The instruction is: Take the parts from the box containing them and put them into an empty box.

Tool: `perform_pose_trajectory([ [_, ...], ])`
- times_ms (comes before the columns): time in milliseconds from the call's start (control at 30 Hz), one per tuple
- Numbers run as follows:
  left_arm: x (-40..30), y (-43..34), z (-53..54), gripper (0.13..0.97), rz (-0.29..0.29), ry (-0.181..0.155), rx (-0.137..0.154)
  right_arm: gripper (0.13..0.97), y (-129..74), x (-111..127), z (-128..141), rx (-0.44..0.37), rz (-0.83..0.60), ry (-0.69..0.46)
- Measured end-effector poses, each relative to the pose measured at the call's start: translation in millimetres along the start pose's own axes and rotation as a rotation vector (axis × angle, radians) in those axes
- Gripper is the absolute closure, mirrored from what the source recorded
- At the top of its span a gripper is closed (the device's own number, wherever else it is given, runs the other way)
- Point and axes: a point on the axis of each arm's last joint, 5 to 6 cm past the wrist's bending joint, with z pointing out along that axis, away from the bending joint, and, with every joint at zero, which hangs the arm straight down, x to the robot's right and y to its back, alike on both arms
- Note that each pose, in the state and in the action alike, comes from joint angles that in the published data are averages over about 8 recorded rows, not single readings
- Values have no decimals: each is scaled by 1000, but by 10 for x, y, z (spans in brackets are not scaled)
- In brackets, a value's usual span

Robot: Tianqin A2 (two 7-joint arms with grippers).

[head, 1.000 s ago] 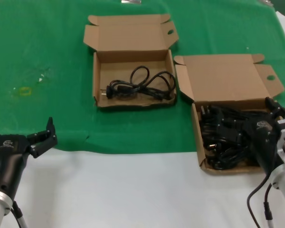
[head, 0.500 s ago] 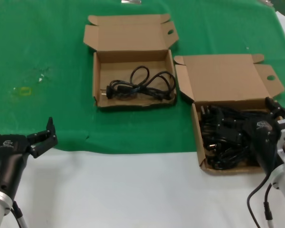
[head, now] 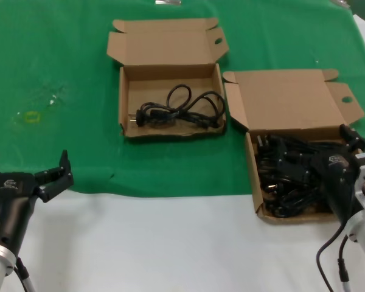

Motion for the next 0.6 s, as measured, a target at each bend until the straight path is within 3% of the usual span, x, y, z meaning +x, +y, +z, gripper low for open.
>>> perform_pose_trajectory([
  [600, 0, 0, 0, 132, 0, 0, 0, 130, 0, 0, 0, 0, 0, 0],
])
